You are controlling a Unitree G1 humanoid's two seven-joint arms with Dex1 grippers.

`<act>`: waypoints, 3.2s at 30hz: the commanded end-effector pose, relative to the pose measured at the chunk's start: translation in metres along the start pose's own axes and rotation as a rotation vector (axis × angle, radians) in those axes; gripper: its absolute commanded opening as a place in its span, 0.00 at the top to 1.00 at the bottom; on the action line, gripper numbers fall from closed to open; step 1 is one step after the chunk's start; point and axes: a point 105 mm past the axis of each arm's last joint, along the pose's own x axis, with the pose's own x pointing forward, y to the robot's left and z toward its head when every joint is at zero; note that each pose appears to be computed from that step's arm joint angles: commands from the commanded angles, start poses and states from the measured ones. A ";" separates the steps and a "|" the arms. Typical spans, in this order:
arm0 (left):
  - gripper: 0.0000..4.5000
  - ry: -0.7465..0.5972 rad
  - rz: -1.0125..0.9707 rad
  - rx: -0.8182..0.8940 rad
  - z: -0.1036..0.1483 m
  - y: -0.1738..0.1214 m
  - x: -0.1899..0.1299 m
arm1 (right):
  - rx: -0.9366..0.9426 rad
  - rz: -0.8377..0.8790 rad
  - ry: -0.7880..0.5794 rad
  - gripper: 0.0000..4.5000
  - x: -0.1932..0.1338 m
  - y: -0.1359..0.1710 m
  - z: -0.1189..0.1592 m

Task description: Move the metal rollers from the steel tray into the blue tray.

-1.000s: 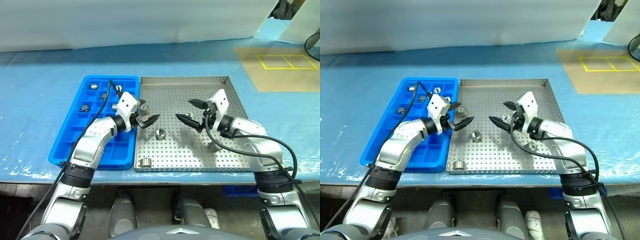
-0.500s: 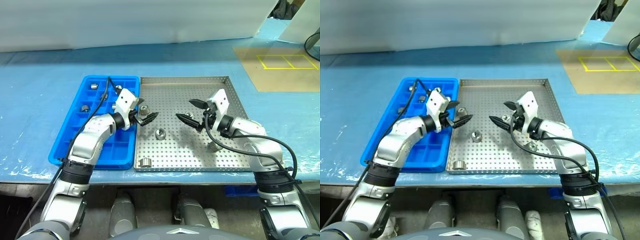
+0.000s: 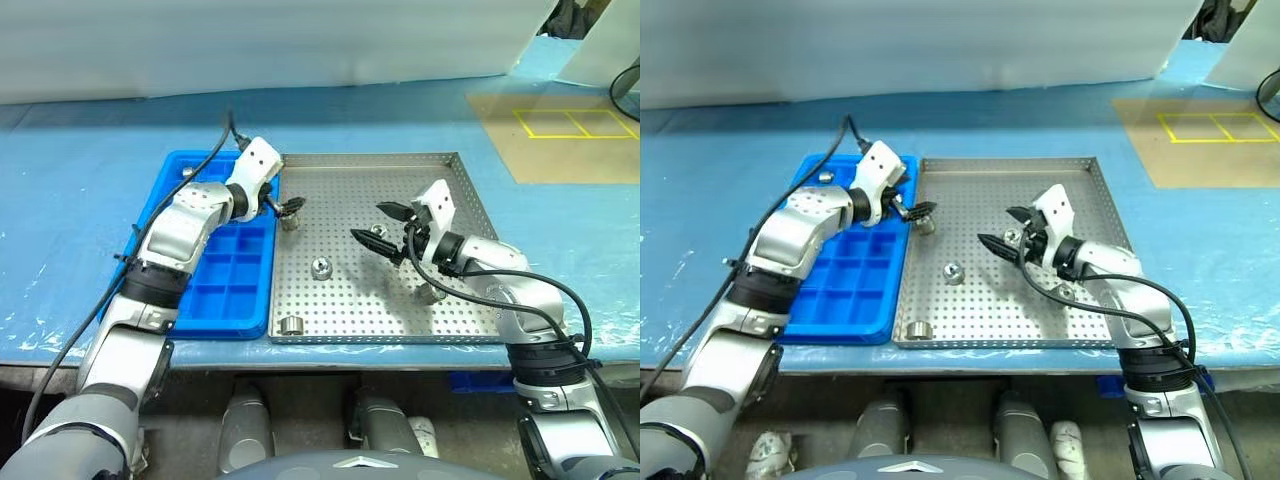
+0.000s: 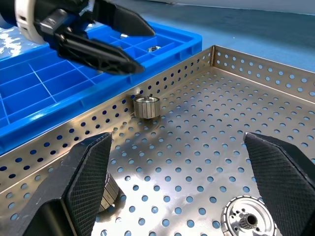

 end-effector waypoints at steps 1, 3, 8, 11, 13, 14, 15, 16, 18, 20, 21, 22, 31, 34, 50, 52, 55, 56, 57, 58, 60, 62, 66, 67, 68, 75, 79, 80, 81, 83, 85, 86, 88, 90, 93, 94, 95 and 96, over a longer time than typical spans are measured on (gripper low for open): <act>0.00 0.033 -0.038 0.074 0.005 0.007 0.003 | -0.037 0.008 -0.042 0.03 -0.001 0.005 0.014; 0.00 0.058 -0.074 0.094 0.003 0.007 0.006 | -0.035 0.001 -0.042 0.03 -0.002 0.006 0.013; 0.00 0.100 -0.102 0.145 0.004 0.011 0.016 | -0.029 -0.015 -0.043 0.03 -0.005 0.006 0.011; 0.00 0.107 -0.135 0.237 0.010 0.009 0.020 | -0.027 -0.021 -0.043 0.03 -0.006 0.006 0.010; 0.00 0.112 -0.151 0.285 0.011 0.009 0.022 | -0.027 -0.023 -0.042 0.03 -0.005 0.006 0.010; 0.00 0.111 -0.160 0.303 0.012 0.008 0.024 | -0.027 -0.024 -0.042 0.03 -0.005 0.006 0.010; 0.00 0.110 -0.181 0.327 0.013 0.004 0.026 | -0.026 -0.025 -0.042 0.03 -0.005 0.006 0.010; 0.00 0.114 -0.201 0.352 0.013 0.002 0.027 | -0.025 -0.025 -0.043 0.03 -0.005 0.007 0.010; 0.00 0.133 -0.227 0.389 0.011 -0.001 0.028 | -0.024 -0.026 -0.043 0.03 -0.005 0.007 0.010; 0.00 0.175 -0.239 0.427 0.004 -0.001 0.029 | -0.023 -0.025 -0.043 0.03 -0.005 0.007 0.010; 0.00 0.188 -0.241 0.438 0.002 0.000 0.029 | -0.022 -0.025 -0.044 0.03 -0.005 0.008 0.010; 0.00 0.209 -0.253 0.453 0.000 0.000 0.029 | -0.021 -0.025 -0.044 0.03 -0.005 0.008 0.009; 0.00 0.324 -0.248 0.598 -0.002 0.008 0.034 | -0.011 -0.020 -0.043 0.03 -0.003 0.012 0.008; 0.00 0.354 -0.267 0.638 -0.002 0.006 0.037 | -0.007 -0.020 -0.043 0.03 -0.003 0.013 0.007; 0.13 0.602 -0.308 0.629 -0.028 0.013 0.029 | -0.001 -0.041 -0.058 0.00 -0.003 0.013 0.008; 0.28 0.610 -0.301 0.624 -0.027 0.014 0.030 | -0.004 -0.041 -0.061 0.00 -0.002 0.013 0.009; 0.51 0.620 -0.328 0.620 -0.024 0.011 0.029 | -0.008 -0.040 -0.062 0.00 -0.001 0.012 0.009; 0.58 0.621 -0.333 0.621 -0.023 0.010 0.030 | -0.009 -0.040 -0.062 0.00 -0.001 0.012 0.009; 0.58 0.608 -0.339 0.611 -0.020 0.007 0.031 | -0.009 -0.041 -0.063 0.00 -0.001 0.012 0.010; 0.58 0.598 -0.341 0.603 -0.017 0.006 0.033 | -0.009 -0.041 -0.063 0.00 -0.002 0.012 0.010; 0.58 0.573 -0.342 0.585 -0.013 0.002 0.036 | -0.011 -0.043 -0.061 0.00 -0.002 0.012 0.009; 0.58 0.524 -0.321 0.552 -0.007 -0.001 0.041 | -0.012 -0.047 -0.060 0.00 -0.003 0.011 0.009; 0.58 0.424 -0.310 0.418 0.005 -0.008 0.047 | -0.015 -0.048 -0.050 0.00 -0.004 0.010 0.007; 0.58 0.404 -0.319 0.395 0.007 -0.010 0.047 | -0.016 -0.046 -0.046 0.00 -0.004 0.010 0.006; 0.58 0.377 -0.318 0.380 0.010 -0.010 0.048 | -0.016 -0.045 -0.044 0.00 -0.003 0.011 0.005; 0.58 0.117 -0.186 0.203 0.042 -0.003 0.056 | -0.020 -0.026 -0.040 0.00 0.001 0.011 0.005; 0.58 -0.007 -0.127 0.083 0.051 0.003 0.054 | -0.022 -0.010 -0.043 0.00 0.005 0.011 0.006; 0.58 -0.039 -0.110 0.057 0.054 0.005 0.052 | -0.022 -0.006 -0.044 0.00 0.007 0.011 0.006; 0.58 -0.059 -0.098 0.042 0.056 0.006 0.051 | -0.023 -0.003 -0.045 0.00 0.007 0.011 0.006; 0.58 -0.139 -0.045 0.005 0.063 0.013 0.044 | -0.024 0.002 -0.046 0.00 0.009 0.011 0.006; 0.58 -0.224 0.028 -0.045 0.069 0.022 0.033 | -0.025 0.005 -0.046 0.00 0.010 0.011 0.006; 0.58 -0.246 0.048 -0.053 0.070 0.024 0.030 | -0.026 0.006 -0.046 0.00 0.010 0.011 0.006; 0.58 -0.283 0.106 -0.052 0.071 0.027 0.020 | -0.028 0.016 -0.046 0.00 0.012 0.011 0.006; 0.58 -0.350 0.186 -0.066 0.077 0.032 0.007 | -0.031 0.021 -0.046 0.00 0.013 0.011 0.007; 0.58 -0.455 0.325 -0.091 0.080 0.037 -0.015 | -0.036 0.028 -0.041 0.00 0.014 0.011 0.006; 0.58 -0.479 0.363 -0.100 0.079 0.038 -0.021 | -0.037 0.032 -0.039 0.00 0.014 0.011 0.006; 0.58 -0.499 0.404 -0.109 0.076 0.036 -0.027 | -0.038 0.038 -0.037 0.00 0.014 0.012 0.006; 0.58 -0.519 0.453 -0.130 0.071 0.035 -0.035 | -0.038 0.043 -0.037 0.00 0.014 0.012 0.006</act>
